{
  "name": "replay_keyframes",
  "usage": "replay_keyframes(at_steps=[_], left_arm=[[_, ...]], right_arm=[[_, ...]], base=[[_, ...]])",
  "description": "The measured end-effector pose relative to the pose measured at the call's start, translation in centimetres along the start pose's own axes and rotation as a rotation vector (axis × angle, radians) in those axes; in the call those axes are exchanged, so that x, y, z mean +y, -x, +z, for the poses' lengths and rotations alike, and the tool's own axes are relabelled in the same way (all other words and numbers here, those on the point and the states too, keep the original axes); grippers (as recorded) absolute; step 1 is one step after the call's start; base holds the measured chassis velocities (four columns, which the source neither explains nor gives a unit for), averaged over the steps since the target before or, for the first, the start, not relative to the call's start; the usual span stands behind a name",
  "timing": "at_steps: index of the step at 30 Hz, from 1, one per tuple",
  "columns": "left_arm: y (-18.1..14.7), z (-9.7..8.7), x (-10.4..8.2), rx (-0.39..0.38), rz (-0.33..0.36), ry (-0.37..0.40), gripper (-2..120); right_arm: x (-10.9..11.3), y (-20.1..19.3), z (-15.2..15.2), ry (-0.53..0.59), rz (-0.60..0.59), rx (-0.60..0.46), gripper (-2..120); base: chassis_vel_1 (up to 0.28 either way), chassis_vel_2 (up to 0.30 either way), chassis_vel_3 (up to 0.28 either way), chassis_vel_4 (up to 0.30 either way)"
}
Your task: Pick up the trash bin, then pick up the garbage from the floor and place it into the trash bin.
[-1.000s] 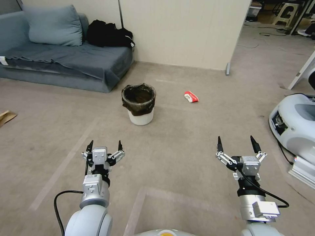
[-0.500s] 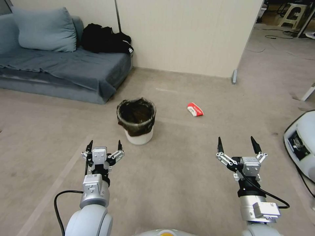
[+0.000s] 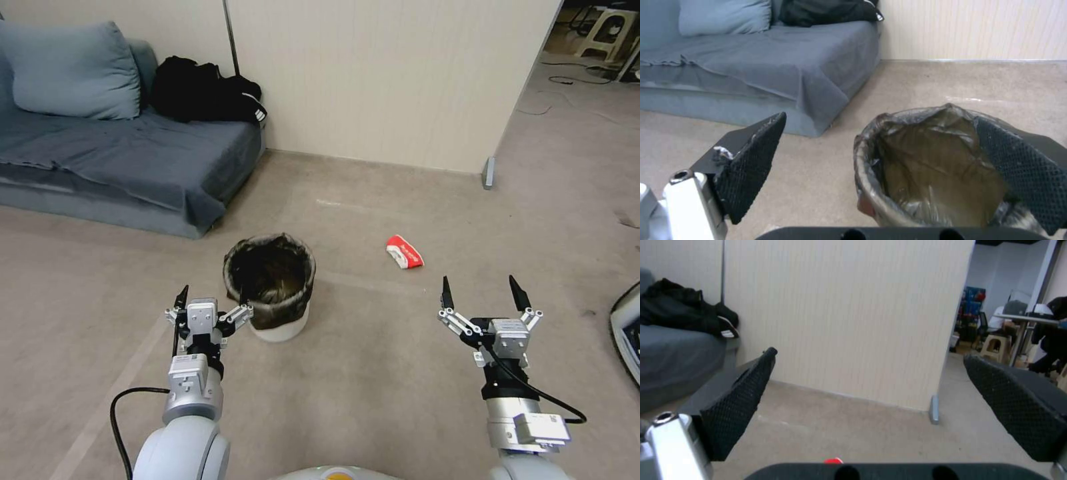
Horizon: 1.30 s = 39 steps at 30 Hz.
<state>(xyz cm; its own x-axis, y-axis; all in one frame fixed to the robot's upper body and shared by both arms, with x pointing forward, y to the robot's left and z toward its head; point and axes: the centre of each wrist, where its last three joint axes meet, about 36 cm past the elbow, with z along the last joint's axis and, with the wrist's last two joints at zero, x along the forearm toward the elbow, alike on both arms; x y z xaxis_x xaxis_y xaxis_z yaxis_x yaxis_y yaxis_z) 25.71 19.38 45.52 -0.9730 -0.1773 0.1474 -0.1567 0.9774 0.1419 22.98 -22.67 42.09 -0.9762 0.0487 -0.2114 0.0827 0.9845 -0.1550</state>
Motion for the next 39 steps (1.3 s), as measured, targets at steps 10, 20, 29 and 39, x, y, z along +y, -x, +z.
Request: replay_keyframes(at_steps=[10, 20, 29, 39], left_arm=[[-0.1, 0.0, -0.1, 0.005, 0.005, -0.006, 100], [2.1, -1.8, 0.6, 0.037, 0.039, -0.118, 100], [9.9, -1.4, 1.5, 0.183, 0.134, -0.271, 100], [15.9, -1.3, 1.7, 0.318, 0.057, -0.276, 99]], right_arm=[[0.0, -0.1, 0.1, -0.009, -0.003, -0.004, 100], [0.0, 0.4, 0.6, -0.025, -0.001, -0.028, 100], [-0.1, 1.5, 1.5, -0.044, 0.007, -0.064, 100], [0.8, 2.0, 3.1, -0.043, -0.015, -0.036, 100]], base=[[0.001, -0.006, -0.004, 0.003], [0.0, 0.0, 0.0, 0.0], [0.0, 0.0, 0.0, 0.0], [0.0, 0.0, 0.0, 0.0]])
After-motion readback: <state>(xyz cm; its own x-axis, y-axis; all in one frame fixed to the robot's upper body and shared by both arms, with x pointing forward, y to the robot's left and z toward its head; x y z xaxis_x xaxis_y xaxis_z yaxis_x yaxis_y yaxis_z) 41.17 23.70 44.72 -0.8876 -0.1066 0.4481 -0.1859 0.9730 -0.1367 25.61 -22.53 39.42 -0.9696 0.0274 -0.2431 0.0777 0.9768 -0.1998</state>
